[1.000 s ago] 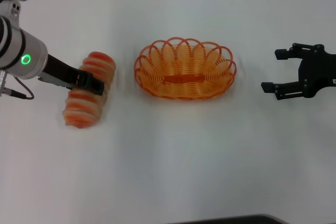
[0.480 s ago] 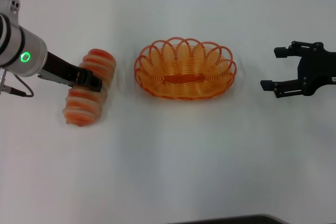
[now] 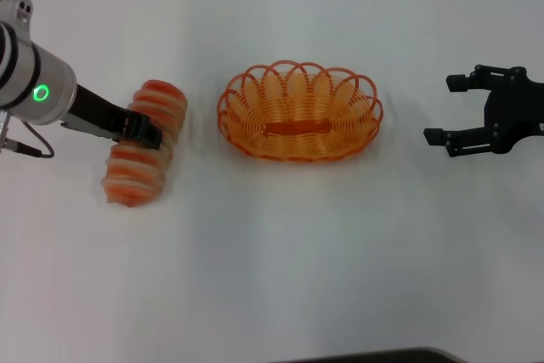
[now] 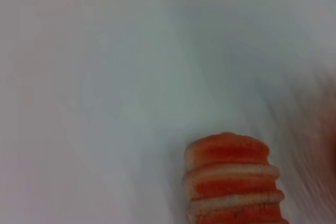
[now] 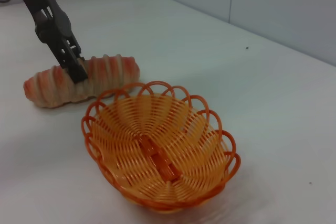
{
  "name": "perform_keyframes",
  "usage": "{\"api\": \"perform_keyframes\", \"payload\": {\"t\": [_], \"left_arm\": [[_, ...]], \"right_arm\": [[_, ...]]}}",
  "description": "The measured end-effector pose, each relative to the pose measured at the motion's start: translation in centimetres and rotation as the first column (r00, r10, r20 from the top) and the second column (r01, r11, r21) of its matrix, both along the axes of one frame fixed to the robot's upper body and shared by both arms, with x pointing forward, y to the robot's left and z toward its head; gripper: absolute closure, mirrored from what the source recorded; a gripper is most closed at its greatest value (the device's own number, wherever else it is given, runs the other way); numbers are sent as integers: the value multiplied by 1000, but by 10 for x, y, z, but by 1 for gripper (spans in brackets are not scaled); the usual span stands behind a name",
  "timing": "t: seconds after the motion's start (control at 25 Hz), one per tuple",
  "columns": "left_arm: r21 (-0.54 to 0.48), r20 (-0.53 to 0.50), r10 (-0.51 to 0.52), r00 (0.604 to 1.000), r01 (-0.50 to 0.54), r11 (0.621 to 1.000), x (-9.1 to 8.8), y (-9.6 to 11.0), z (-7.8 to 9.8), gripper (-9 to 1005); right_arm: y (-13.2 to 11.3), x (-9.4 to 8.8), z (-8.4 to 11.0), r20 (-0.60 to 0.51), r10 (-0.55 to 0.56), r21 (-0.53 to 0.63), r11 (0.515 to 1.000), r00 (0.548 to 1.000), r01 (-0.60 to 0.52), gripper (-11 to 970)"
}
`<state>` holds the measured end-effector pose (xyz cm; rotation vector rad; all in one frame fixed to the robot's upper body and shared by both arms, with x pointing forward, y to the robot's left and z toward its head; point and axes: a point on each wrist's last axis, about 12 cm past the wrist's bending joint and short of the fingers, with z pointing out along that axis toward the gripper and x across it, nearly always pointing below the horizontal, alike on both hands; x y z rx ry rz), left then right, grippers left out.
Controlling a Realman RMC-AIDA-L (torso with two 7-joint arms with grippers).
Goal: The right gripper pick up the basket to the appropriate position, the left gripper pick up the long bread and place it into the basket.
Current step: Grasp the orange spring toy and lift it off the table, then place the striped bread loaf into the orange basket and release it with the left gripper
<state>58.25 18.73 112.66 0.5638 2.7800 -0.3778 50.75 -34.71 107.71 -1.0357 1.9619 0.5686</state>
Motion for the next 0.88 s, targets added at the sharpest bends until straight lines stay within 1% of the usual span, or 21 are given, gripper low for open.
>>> {"api": "perform_keyframes", "payload": {"t": [0.28, 0.4, 0.44, 0.48, 0.52, 0.64, 0.76, 0.8, 0.88], "left_arm": [[2, -3, -10, 1000, 10, 1000, 0, -1, 2, 571], [13, 6, -34, 999, 34, 999, 1, 0, 5, 589], [34, 27, -85, 996, 84, 996, 3, 4, 11, 595], [34, 27, -85, 996, 84, 996, 3, 4, 11, 601], [42, 41, -107, 993, 105, 994, 6, 6, 15, 607], [59, 109, -169, 980, 163, 985, 15, 18, 34, 627], [84, 205, -249, 947, 237, 968, 28, 30, 59, 650], [97, 233, -296, 926, 280, 955, 31, 30, 67, 658], [152, 280, -429, 859, 401, 903, 33, 25, 77, 676]], "right_arm": [[1, 0, 0, -3, 3, 0, 1000, 1000, -3, -2], [0, -1, -1, -4, 3, 0, 1000, 1000, -3, -2], [0, -1, -1, -4, 2, 0, 1000, 1000, -2, -2], [0, -1, -1, -4, 2, 0, 1000, 1000, -2, -2], [0, -1, -1, -4, 2, 0, 1000, 1000, -2, -2], [1, -1, 0, -4, 5, 1, 1000, 1000, -5, -2], [2, 0, 0, -3, 9, 2, 1000, 1000, -9, -2], [2, 1, 0, -2, 11, 2, 1000, 1000, -11, -2], [2, 1, 1, -3, 11, 3, 1000, 1000, -11, -2]]}}
